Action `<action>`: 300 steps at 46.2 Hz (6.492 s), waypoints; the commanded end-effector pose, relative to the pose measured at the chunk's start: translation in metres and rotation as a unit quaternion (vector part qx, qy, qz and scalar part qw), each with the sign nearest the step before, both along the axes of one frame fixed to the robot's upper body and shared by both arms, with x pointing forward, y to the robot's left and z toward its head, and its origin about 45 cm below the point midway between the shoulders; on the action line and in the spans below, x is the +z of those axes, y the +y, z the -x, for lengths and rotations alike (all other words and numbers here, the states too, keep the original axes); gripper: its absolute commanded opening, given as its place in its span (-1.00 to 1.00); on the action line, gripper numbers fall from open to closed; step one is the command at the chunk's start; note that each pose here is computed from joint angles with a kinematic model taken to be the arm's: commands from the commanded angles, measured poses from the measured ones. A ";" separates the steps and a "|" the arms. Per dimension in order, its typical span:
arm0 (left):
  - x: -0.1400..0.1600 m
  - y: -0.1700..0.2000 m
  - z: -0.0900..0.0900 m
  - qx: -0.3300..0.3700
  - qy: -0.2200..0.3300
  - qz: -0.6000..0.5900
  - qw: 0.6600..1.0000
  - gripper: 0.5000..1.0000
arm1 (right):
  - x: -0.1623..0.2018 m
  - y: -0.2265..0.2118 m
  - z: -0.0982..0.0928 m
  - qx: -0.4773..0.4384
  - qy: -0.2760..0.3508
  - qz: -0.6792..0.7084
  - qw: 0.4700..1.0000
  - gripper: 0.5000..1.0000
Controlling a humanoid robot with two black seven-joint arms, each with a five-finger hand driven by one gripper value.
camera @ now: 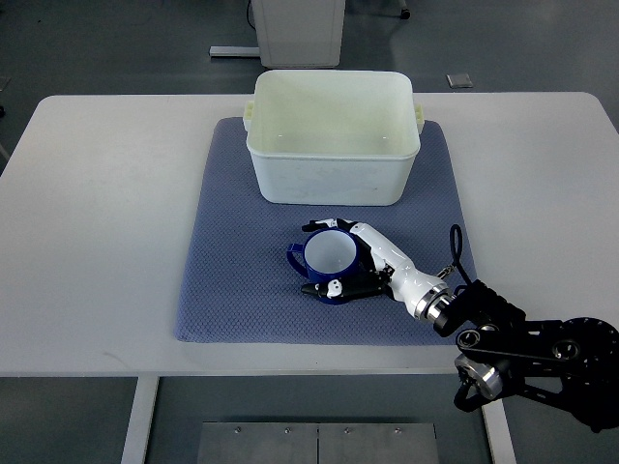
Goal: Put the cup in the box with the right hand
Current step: 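Close the right hand's fingers around the blue mug body, then lift the blue mug with the right hand over the white tub, then hold the blue mug above the tub and lower it slightly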
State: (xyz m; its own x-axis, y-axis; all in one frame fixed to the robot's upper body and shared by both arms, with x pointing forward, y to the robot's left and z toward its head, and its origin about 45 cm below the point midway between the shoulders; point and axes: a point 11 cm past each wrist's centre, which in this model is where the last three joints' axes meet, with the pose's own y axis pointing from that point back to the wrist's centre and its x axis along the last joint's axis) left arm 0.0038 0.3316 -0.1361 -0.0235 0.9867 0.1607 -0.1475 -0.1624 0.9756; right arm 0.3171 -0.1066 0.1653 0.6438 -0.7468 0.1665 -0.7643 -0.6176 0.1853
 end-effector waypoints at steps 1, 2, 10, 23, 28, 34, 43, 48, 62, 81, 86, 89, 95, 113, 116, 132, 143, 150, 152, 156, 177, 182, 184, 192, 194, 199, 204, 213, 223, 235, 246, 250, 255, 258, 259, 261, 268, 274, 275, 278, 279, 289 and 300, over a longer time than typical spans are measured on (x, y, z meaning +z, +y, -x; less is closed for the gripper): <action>0.000 0.000 0.000 0.000 0.000 0.000 1.000 1.00 | 0.000 -0.001 -0.001 -0.002 -0.002 0.003 1.000 0.37; 0.000 0.000 0.000 0.000 0.000 0.000 1.000 1.00 | -0.001 -0.001 -0.001 -0.001 -0.002 0.003 1.000 0.35; 0.000 0.000 0.000 0.000 0.000 0.000 1.000 1.00 | 0.000 0.000 -0.003 -0.008 0.006 -0.001 1.000 -0.23; 0.000 0.000 0.000 0.000 0.000 0.000 1.000 1.00 | 0.004 0.001 -0.006 -0.001 0.005 0.007 1.000 -1.00; 0.000 0.000 0.000 0.000 0.000 0.000 1.000 1.00 | 0.006 0.001 -0.008 -0.001 0.003 0.006 1.000 -1.00; 0.000 0.000 0.000 0.000 0.000 0.000 1.000 1.00 | 0.006 0.001 -0.008 -0.003 0.005 0.003 1.000 -1.00; 0.000 0.000 0.000 0.000 0.000 0.000 1.000 1.00 | 0.009 0.000 -0.009 -0.008 0.005 -0.006 1.000 -1.00; 0.000 0.000 0.000 0.000 0.000 0.000 1.000 1.00 | 0.013 0.000 -0.007 -0.004 0.003 -0.012 1.000 -1.00; 0.000 0.000 0.000 0.000 0.000 0.000 1.000 1.00 | 0.023 -0.004 -0.002 0.003 -0.009 -0.031 0.999 -1.00; 0.000 0.000 0.000 0.000 0.000 0.000 1.000 1.00 | 0.048 -0.016 -0.003 0.001 -0.037 -0.063 0.997 -1.00; 0.000 0.000 0.000 0.001 0.000 0.000 1.000 1.00 | 0.059 -0.013 -0.005 0.001 -0.045 -0.080 0.996 -1.00; 0.000 0.000 0.000 0.000 0.000 0.000 1.000 1.00 | 0.066 -0.011 -0.007 0.000 -0.051 -0.091 0.995 -1.00; 0.000 0.000 0.000 0.000 0.000 0.000 1.000 1.00 | 0.080 -0.008 -0.011 -0.003 -0.061 -0.109 0.992 -1.00; 0.000 0.000 0.000 0.000 0.000 0.000 1.000 1.00 | 0.136 0.005 -0.044 -0.007 -0.094 -0.122 0.988 -1.00; 0.000 0.000 0.000 0.000 0.000 0.000 1.000 1.00 | 0.143 0.005 -0.052 -0.016 -0.090 -0.121 0.988 -1.00; 0.000 0.000 0.000 0.000 0.000 0.000 1.000 1.00 | 0.165 0.018 -0.085 -0.050 -0.075 -0.113 0.990 -1.00; 0.000 0.000 0.000 0.000 0.000 0.000 1.000 1.00 | 0.169 0.037 -0.100 -0.060 -0.071 -0.102 0.990 -1.00; 0.000 0.000 0.000 0.001 0.000 0.000 1.000 1.00 | 0.164 0.036 -0.116 -0.092 -0.052 -0.096 0.990 -1.00; 0.000 0.000 0.000 0.000 0.000 0.000 1.000 1.00 | 0.163 0.037 -0.121 -0.099 -0.051 -0.093 0.989 -1.00; 0.000 0.000 0.000 0.000 0.000 0.000 1.000 1.00 | 0.163 0.041 -0.128 -0.111 -0.052 -0.088 0.989 -1.00; 0.000 0.000 0.000 0.000 0.000 0.000 1.000 1.00 | 0.149 0.021 -0.156 -0.222 -0.051 -0.050 0.972 -1.00; 0.000 0.000 0.000 0.001 0.000 0.000 1.000 1.00 | 0.145 0.017 -0.159 -0.235 -0.038 -0.052 0.970 -1.00; 0.000 0.000 0.000 0.000 0.000 0.000 1.000 1.00 | 0.143 0.016 -0.160 -0.241 -0.031 -0.054 0.968 -1.00; 0.000 0.000 0.000 0.000 0.000 0.000 1.000 1.00 | 0.138 0.021 -0.160 -0.244 -0.022 -0.058 0.968 -1.00; 0.000 0.000 0.000 0.001 0.000 0.000 1.000 1.00 | 0.138 0.023 -0.160 -0.244 -0.022 -0.058 0.968 -1.00; 0.000 0.000 0.000 0.001 0.000 0.000 1.000 1.00 | 0.136 0.026 -0.164 -0.251 -0.030 -0.054 0.966 -1.00; 0.000 0.000 0.000 0.000 0.000 0.000 1.000 1.00 | 0.131 0.021 -0.168 -0.259 -0.032 -0.050 0.964 -1.00; 0.000 0.000 0.000 0.000 0.000 0.000 1.000 1.00 | 0.125 0.014 -0.176 -0.249 -0.025 -0.058 0.967 -1.00; 0.000 0.000 0.000 0.000 0.000 0.000 1.000 1.00 | 0.123 0.006 -0.184 -0.222 -0.028 -0.061 0.973 -1.00; 0.000 0.000 0.000 0.000 0.000 0.000 1.000 1.00 | 0.124 -0.001 -0.191 -0.200 -0.034 -0.056 0.978 -1.00; 0.000 0.000 0.000 0.001 0.000 0.000 1.000 1.00 | 0.118 -0.012 -0.199 -0.201 -0.030 -0.051 0.978 -1.00; 0.000 0.000 0.000 0.001 0.000 0.000 1.000 1.00 | 0.117 -0.013 -0.199 -0.200 -0.029 -0.051 0.978 -1.00; 0.000 0.000 0.000 0.000 0.000 0.000 1.000 1.00 | 0.108 -0.013 -0.196 -0.198 -0.023 -0.047 0.979 -1.00; 0.000 0.000 0.000 0.000 0.000 0.000 1.000 1.00 | 0.107 -0.013 -0.195 -0.194 -0.024 -0.045 0.980 -1.00; 0.000 0.000 0.000 0.000 0.000 0.000 1.000 1.00 | 0.106 -0.011 -0.195 -0.191 -0.023 -0.045 0.980 -1.00; 0.000 0.000 0.000 0.000 0.000 0.000 1.000 1.00 | 0.106 -0.010 -0.194 -0.185 -0.023 -0.045 0.981 -1.00; 0.000 0.000 0.000 0.000 0.000 0.000 1.000 1.00 | 0.107 -0.008 -0.194 -0.170 -0.019 -0.049 0.984 -1.00; 0.000 0.000 0.000 0.001 0.000 0.000 1.000 1.00 | 0.107 -0.010 -0.195 -0.165 -0.018 -0.050 0.985 -1.00; 0.000 0.000 0.000 0.000 0.000 0.000 1.000 1.00 | 0.107 -0.010 -0.196 -0.165 -0.018 -0.049 0.985 -1.00; 0.000 0.000 0.000 0.001 0.000 0.000 1.000 1.00 | 0.107 -0.011 -0.196 -0.165 -0.018 -0.049 0.985 -1.00; 0.000 0.000 0.000 0.000 0.000 0.000 1.000 1.00 | 0.106 -0.012 -0.196 -0.166 -0.018 -0.049 0.985 -1.00; 0.000 0.000 0.000 0.000 0.000 0.000 1.000 1.00 | 0.105 -0.013 -0.196 -0.167 -0.014 -0.046 0.985 -1.00; 0.000 0.000 0.000 0.000 0.000 0.000 1.000 1.00 | 0.105 -0.012 -0.196 -0.168 -0.012 -0.048 0.985 -0.35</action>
